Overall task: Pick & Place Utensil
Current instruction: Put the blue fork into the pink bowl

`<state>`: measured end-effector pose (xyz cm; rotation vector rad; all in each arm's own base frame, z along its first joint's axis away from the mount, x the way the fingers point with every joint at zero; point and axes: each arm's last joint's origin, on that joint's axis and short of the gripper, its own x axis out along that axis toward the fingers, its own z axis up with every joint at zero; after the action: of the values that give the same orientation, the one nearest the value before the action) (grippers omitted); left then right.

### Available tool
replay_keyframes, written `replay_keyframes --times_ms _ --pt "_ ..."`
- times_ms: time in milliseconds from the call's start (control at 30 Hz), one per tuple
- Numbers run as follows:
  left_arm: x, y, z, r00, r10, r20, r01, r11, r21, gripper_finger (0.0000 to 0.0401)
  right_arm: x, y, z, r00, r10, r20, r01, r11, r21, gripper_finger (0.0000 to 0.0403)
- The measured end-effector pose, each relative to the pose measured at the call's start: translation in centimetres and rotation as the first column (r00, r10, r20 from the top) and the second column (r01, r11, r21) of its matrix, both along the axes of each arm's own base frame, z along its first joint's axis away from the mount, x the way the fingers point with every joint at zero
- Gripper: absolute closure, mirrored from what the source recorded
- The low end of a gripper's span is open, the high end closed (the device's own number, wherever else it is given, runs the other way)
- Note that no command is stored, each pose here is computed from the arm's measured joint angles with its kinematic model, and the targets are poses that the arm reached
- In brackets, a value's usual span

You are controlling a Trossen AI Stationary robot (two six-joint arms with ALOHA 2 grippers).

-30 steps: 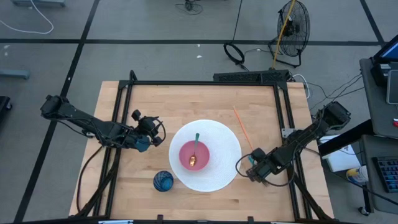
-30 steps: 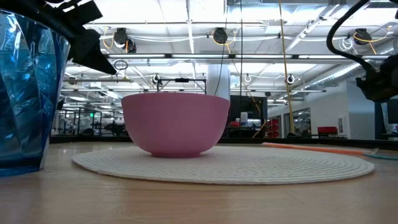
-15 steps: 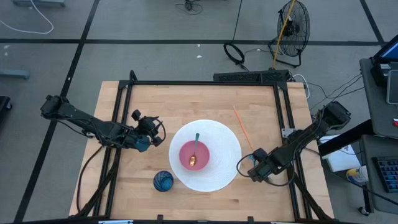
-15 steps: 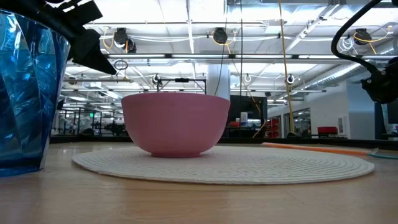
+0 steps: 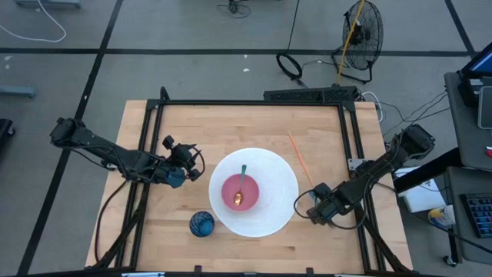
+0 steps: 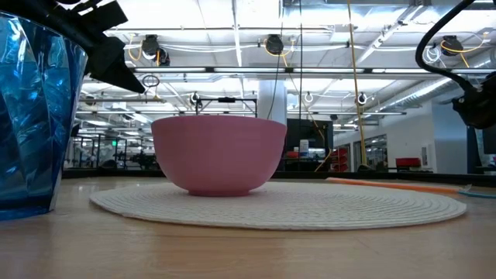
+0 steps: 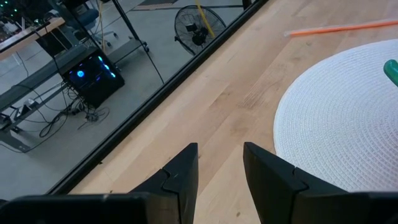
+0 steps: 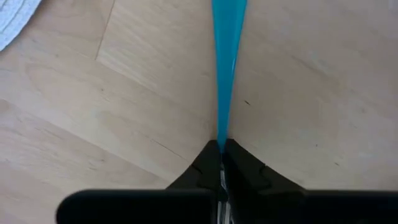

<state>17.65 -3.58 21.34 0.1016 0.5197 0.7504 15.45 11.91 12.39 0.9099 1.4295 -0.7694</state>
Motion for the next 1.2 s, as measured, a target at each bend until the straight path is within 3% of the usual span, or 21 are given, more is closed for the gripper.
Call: replay_keyframes --times_ms 233,433,800,1033,1200 --pt "0.0 0.0 0.0 1.000 0.000 0.001 0.000 1.000 0.000 0.0267 0.3 0.1 1.1 0.994 0.033 0.102 -0.033 0.999 -0.008 0.0401" --pt "0.0 0.0 0.0 1.000 0.000 0.003 0.000 1.000 -0.001 0.0267 0.6 -0.5 2.5 0.956 0.060 0.286 -0.028 0.993 -0.117 0.0402" --pt "0.0 0.0 0.0 1.000 0.001 0.006 -0.001 1.000 -0.002 0.0267 1.1 -0.6 3.4 0.894 0.168 0.416 -0.076 0.971 -0.228 0.0402" --pt "0.1 0.0 0.1 1.000 0.001 0.012 -0.001 1.000 -0.004 0.0267 1.8 -0.5 3.9 0.828 0.261 0.497 -0.092 0.937 -0.338 0.0402" --pt "0.1 0.0 0.1 1.000 0.001 0.015 -0.001 1.000 -0.006 0.0267 2.5 -0.3 4.6 0.747 0.364 0.557 -0.100 0.889 -0.447 0.0403"
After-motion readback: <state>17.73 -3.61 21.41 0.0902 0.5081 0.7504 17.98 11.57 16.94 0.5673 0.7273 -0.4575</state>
